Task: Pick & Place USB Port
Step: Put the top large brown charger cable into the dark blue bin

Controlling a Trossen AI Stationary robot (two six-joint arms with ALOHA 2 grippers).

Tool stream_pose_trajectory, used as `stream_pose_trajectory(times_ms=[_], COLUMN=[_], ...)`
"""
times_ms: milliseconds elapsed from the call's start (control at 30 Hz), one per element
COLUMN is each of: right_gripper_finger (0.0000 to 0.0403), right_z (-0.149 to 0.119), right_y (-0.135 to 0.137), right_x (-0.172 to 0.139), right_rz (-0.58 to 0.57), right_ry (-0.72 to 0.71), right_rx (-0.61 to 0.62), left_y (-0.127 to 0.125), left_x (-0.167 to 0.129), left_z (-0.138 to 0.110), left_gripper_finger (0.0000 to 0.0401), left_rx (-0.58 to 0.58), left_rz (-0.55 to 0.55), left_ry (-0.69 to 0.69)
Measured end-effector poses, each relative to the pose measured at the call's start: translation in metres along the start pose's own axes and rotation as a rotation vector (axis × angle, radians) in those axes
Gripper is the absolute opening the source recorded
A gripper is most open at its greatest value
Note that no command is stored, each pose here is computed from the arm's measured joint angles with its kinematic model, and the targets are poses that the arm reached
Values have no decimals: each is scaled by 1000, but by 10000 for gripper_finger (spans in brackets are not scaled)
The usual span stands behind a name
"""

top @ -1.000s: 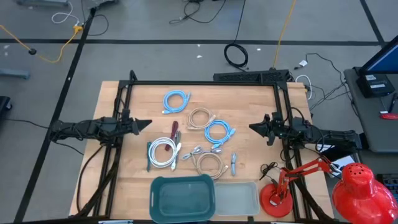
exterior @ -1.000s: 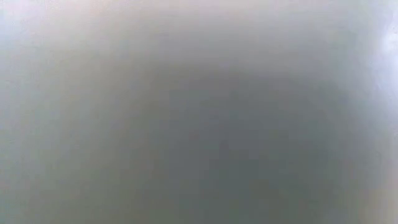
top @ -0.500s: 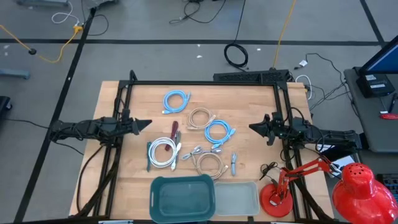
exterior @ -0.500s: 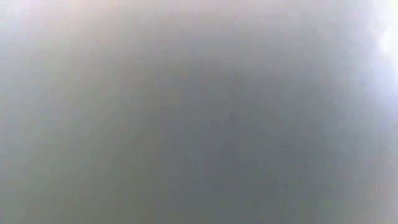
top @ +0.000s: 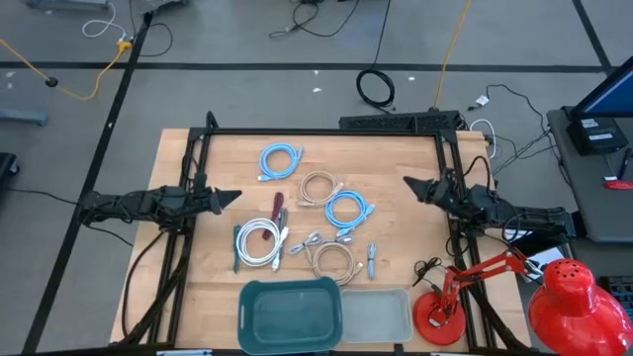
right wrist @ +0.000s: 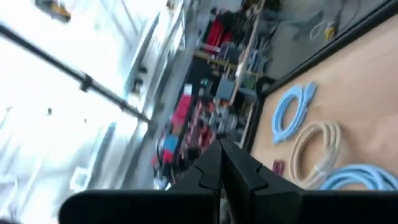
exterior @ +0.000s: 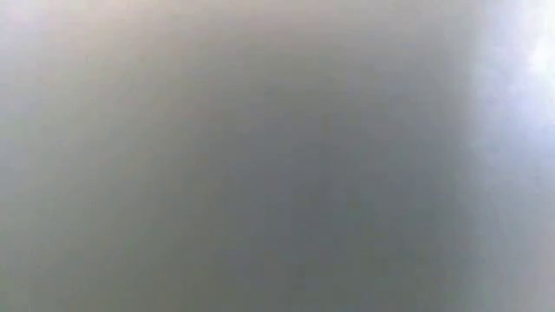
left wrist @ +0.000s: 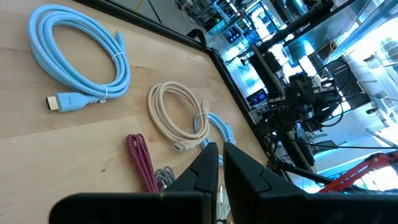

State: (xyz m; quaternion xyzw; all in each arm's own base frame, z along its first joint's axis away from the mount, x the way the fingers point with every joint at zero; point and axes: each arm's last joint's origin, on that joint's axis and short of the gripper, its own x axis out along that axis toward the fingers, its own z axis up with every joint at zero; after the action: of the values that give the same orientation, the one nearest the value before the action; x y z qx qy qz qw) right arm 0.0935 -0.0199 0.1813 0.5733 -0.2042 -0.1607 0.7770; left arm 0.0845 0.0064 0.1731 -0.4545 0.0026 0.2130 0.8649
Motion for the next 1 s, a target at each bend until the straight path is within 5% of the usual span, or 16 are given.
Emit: stream_pose_trajectory(times_ms=[367,600,833,1000], right_gripper_finger=[0,0,0,0], right_z=[2,7,11,14], right_y=[4,2,0,-1], right_x=[0,-1,-2,-4], right_rz=[34,-25,-78,-122], right_ry=[-27,-198,-362,-484], right_rx=[15,34,48,39], left_y=[0,0,-9,-26], left_x=[0,0,-4,-9], left_z=[0,0,22,40], left_gripper_finger=[26,26,26,26], left_rx=[0,-8,-412,-478], left_rz=[0,0,9,-203], left_ry=[0,-2,-472,-549])
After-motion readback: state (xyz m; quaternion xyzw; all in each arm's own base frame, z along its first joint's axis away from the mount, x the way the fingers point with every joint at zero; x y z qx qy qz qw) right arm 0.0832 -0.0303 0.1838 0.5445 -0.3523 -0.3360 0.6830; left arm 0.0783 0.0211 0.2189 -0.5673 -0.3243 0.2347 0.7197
